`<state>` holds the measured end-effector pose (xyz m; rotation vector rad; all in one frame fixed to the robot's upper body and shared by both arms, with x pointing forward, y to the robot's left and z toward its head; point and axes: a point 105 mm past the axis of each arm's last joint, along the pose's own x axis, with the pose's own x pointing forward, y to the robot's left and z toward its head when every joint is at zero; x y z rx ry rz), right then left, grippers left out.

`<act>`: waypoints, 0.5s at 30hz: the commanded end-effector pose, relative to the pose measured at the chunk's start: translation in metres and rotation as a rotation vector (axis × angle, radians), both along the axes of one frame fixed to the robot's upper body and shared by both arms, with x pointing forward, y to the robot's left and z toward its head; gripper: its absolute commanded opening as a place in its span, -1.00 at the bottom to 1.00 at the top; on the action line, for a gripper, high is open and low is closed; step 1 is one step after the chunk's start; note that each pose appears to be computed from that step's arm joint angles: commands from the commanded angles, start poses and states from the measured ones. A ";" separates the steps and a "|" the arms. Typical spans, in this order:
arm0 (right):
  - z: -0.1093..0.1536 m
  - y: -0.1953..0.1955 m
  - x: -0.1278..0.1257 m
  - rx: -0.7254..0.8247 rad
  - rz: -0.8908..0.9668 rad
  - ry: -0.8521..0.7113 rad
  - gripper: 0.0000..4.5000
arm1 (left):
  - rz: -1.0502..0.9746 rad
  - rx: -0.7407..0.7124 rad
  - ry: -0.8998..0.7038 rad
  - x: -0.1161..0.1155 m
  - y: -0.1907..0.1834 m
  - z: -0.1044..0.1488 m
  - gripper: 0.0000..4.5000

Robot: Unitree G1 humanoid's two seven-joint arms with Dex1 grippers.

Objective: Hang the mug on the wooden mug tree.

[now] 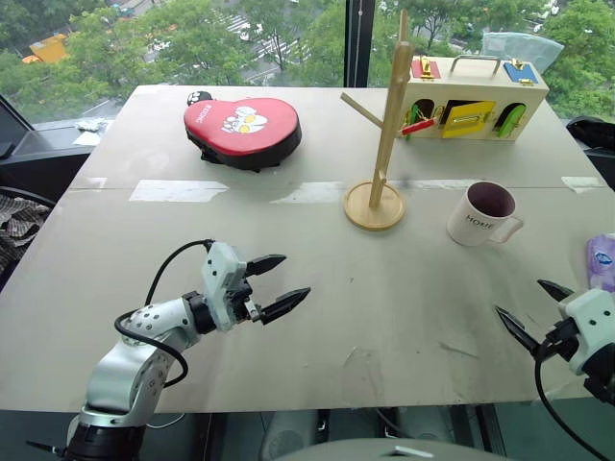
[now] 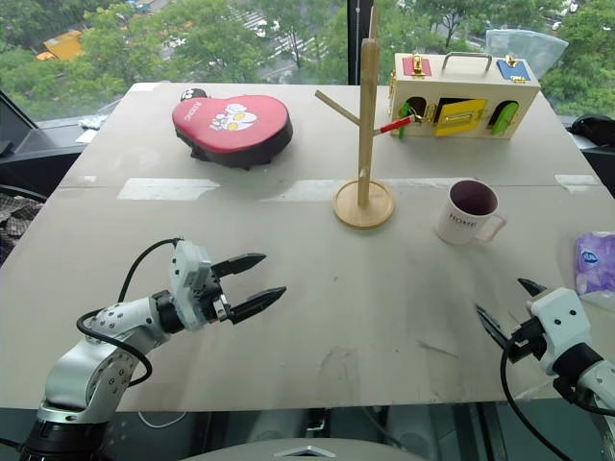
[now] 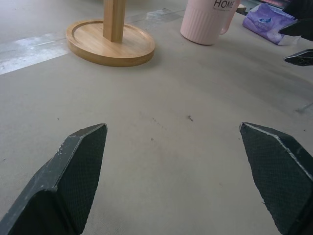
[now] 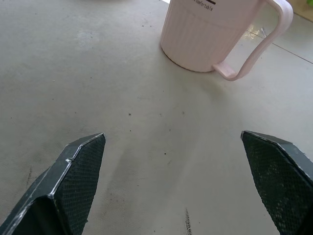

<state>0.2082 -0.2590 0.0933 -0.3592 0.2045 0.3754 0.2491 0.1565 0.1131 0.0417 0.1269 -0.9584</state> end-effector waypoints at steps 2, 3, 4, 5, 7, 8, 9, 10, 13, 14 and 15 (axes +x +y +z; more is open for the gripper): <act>0.017 0.002 0.016 0.045 -0.137 -0.104 1.00 | -0.125 -0.043 -0.101 -0.006 -0.014 0.032 0.98; 0.020 0.002 0.021 0.068 -0.193 -0.124 1.00 | -0.179 -0.053 -0.127 -0.010 -0.020 0.040 0.98; 0.022 0.001 0.026 0.088 -0.244 -0.136 1.00 | -0.230 -0.058 -0.143 -0.014 -0.025 0.046 0.98; 0.023 0.000 0.029 0.097 -0.273 -0.146 1.00 | -0.259 -0.058 -0.151 -0.017 -0.029 0.049 0.98; 0.025 -0.004 0.035 0.128 -0.333 -0.167 1.00 | -0.310 -0.054 -0.160 -0.022 -0.034 0.052 0.98; 0.025 -0.006 0.037 0.150 -0.362 -0.167 1.00 | -0.327 -0.049 -0.164 -0.024 -0.035 0.053 0.98; 0.025 -0.008 0.040 0.163 -0.388 -0.168 1.00 | -0.339 -0.044 -0.167 -0.025 -0.037 0.054 0.98; 0.024 -0.010 0.046 0.174 -0.417 -0.171 1.00 | -0.348 -0.042 -0.173 -0.026 -0.039 0.055 0.98; 0.022 -0.014 0.059 0.198 -0.473 -0.178 1.00 | -0.363 -0.039 -0.188 -0.028 -0.042 0.058 0.98; 0.022 -0.014 0.062 0.211 -0.477 -0.178 1.00 | -0.366 -0.038 -0.193 -0.028 -0.042 0.059 0.98; 0.022 -0.014 0.067 0.216 -0.480 -0.182 1.00 | -0.370 -0.041 -0.198 -0.028 -0.042 0.061 0.98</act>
